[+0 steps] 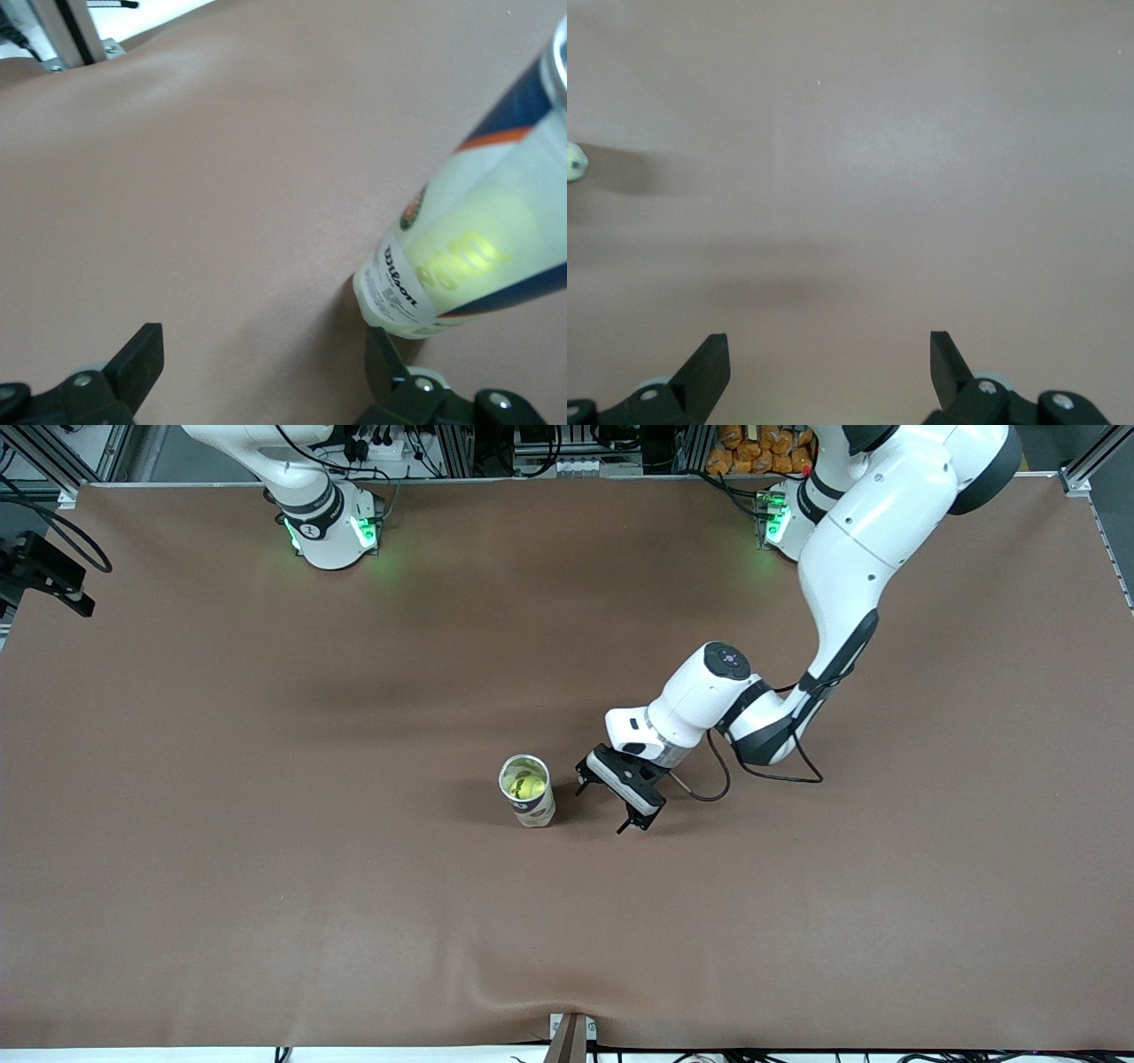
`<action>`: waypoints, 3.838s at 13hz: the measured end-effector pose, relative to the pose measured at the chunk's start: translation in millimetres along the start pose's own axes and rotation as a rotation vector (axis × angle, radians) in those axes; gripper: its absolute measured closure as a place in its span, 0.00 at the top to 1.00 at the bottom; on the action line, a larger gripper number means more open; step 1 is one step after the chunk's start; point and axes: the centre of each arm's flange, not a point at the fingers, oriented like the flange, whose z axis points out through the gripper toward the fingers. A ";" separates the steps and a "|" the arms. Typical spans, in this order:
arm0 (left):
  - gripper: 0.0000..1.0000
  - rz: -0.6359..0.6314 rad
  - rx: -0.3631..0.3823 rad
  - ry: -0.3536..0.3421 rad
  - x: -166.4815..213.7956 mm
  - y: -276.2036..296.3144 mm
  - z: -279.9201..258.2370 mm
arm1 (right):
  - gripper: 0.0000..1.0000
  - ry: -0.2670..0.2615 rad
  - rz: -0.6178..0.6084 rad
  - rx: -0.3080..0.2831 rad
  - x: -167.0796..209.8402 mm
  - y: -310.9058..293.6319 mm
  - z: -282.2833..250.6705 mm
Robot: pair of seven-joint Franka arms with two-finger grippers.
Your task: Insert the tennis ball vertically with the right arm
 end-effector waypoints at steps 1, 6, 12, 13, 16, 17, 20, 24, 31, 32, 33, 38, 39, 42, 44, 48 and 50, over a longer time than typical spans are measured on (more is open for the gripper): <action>1.00 -0.013 0.009 0.002 4.2 -9.2 -6.5 | 1.00 -0.019 -0.006 -0.004 0.6 -1.7 10.0; 1.00 -0.028 0.136 -0.116 39.5 -33.2 -56.5 | 1.00 -0.053 -0.013 -0.010 1.6 -3.7 36.0; 1.00 -0.095 0.249 -0.225 67.9 -48.2 -120.1 | 1.00 -0.014 -0.008 -0.013 -1.3 -0.8 18.6; 1.00 -0.130 0.255 -0.227 72.1 -56.3 -131.0 | 1.00 -0.013 -0.008 -0.013 -1.4 -0.8 18.4; 1.00 -0.204 0.291 -0.275 90.9 -67.1 -172.2 | 1.00 -0.013 -0.007 -0.013 -1.5 -0.5 18.4; 1.00 -0.215 0.316 -0.301 97.3 -69.9 -189.2 | 1.00 -0.011 -0.007 -0.013 -1.7 -0.3 17.2; 1.00 -0.248 0.386 -0.351 115.9 -79.8 -239.1 | 1.00 0.013 -0.003 -0.014 -8.3 0.7 -5.3; 1.00 -0.292 0.432 -0.388 133.4 -91.2 -282.3 | 1.00 0.024 -0.003 -0.015 -11.7 0.4 -13.8; 1.00 -0.514 0.366 -0.416 129.8 -145.5 -340.3 | 1.00 0.025 -0.004 -0.015 -11.5 0.0 -13.9; 1.00 -0.527 0.387 -0.405 130.5 -149.8 -355.3 | 1.00 0.028 -0.005 -0.015 -11.1 -0.8 -14.3; 1.00 -0.543 0.403 -0.406 129.6 -151.3 -370.7 | 1.00 0.031 -0.006 -0.016 -10.9 -1.1 -14.4; 1.00 -0.637 0.472 -0.476 110.0 -162.6 -439.5 | 1.00 0.043 -0.006 -0.017 -9.3 -0.9 -15.2; 1.00 -0.653 0.481 -0.489 104.9 -167.3 -450.7 | 1.00 0.042 -0.005 -0.016 -9.3 -0.4 -15.0; 1.00 -0.683 0.471 -0.515 88.9 -185.2 -474.9 | 1.00 0.042 -0.002 -0.016 -9.4 1.1 -14.8; 1.00 -0.732 0.433 -0.517 75.2 -203.1 -490.8 | 1.00 0.042 -0.001 -0.016 -9.5 1.6 -14.8; 1.00 -0.736 0.413 -0.539 65.3 -189.5 -501.6 | 1.00 0.041 -0.001 -0.016 -9.5 1.7 -14.7; 1.00 -0.729 0.412 -0.542 60.0 -176.0 -508.4 | 1.00 0.041 -0.001 -0.016 -9.5 1.6 -14.7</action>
